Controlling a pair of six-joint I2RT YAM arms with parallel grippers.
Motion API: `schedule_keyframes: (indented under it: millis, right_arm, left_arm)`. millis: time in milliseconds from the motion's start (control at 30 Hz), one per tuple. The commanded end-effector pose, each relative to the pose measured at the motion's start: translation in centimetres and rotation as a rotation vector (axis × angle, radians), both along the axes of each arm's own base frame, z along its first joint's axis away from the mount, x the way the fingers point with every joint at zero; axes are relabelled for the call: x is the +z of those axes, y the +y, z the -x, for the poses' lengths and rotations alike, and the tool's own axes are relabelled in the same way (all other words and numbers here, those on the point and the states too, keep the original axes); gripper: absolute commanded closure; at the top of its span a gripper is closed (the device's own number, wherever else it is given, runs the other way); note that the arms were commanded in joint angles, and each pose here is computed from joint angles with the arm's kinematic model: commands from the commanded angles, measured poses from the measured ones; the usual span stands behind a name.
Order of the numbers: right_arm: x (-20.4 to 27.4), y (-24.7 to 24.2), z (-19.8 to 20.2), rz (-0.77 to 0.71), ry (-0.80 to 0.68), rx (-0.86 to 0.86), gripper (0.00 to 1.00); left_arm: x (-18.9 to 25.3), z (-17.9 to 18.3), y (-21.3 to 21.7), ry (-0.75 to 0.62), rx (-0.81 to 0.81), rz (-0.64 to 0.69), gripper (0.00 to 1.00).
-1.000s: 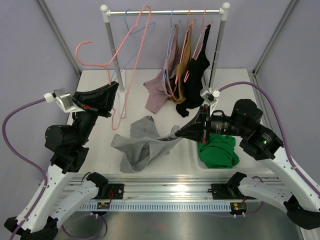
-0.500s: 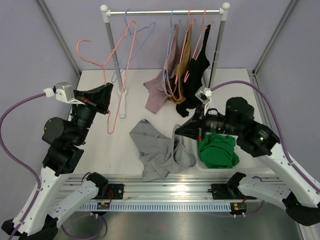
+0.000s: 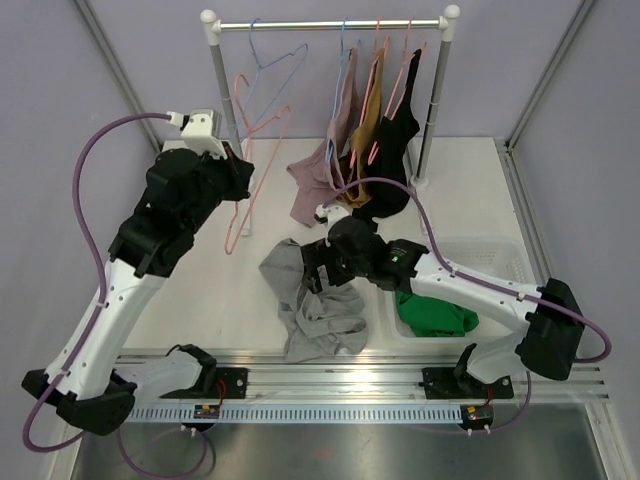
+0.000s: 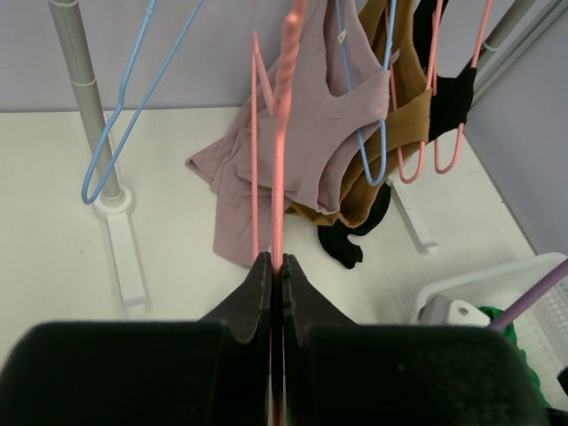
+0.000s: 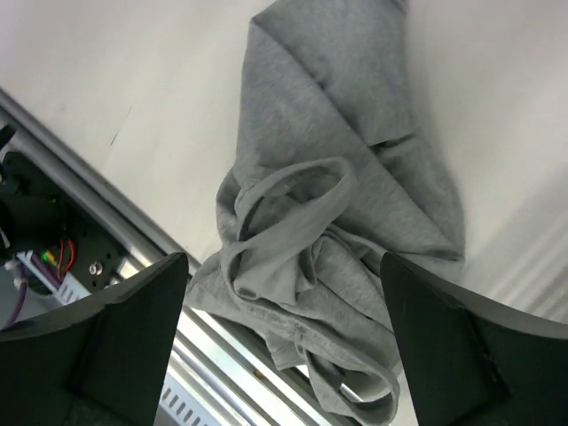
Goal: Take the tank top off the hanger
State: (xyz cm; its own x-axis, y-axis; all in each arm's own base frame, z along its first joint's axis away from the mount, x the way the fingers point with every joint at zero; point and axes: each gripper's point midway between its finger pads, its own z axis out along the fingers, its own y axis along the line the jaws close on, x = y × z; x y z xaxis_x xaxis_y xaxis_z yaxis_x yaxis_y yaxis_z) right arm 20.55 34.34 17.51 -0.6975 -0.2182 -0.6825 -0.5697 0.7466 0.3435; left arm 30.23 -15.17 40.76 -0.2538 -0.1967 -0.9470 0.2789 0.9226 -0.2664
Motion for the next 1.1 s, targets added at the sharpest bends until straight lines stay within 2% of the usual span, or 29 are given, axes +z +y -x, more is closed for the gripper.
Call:
schedule_keyframes:
  millis: [0,133,333,700,867,1067]
  right_arm:
    - [5.3,-0.7,-2.3,-0.104,-0.152,-0.139,0.01]
    - [9.0,-3.8,-1.5,-0.166,-0.218,-0.196,0.0]
    - [12.5,-6.5,1.1,-0.281,-0.256,-0.159,0.01]
    - [12.7,-8.3,2.6,-0.303,-0.281,-0.133,0.01]
    - [12.3,-8.3,2.8,-0.301,-0.267,-0.123,0.0]
    - [12.2,-8.6,2.9,-0.292,-0.27,-0.122,0.0]
  left_arm:
    - [2.3,-0.6,0.9,-0.018,0.045,-0.041,1.0]
    - [1.9,-2.6,-0.4,0.022,0.02,-0.09,1.0]
    - [4.1,-6.8,-1.9,0.017,-0.011,-0.09,1.0]
    - [8.6,-14.7,-2.8,-0.115,-0.021,-0.017,1.0]
    - [7.4,-18.3,-2.5,-0.134,0.005,-0.041,1.0]
    - [3.4,-21.6,-1.1,-0.051,0.067,-0.069,1.0]
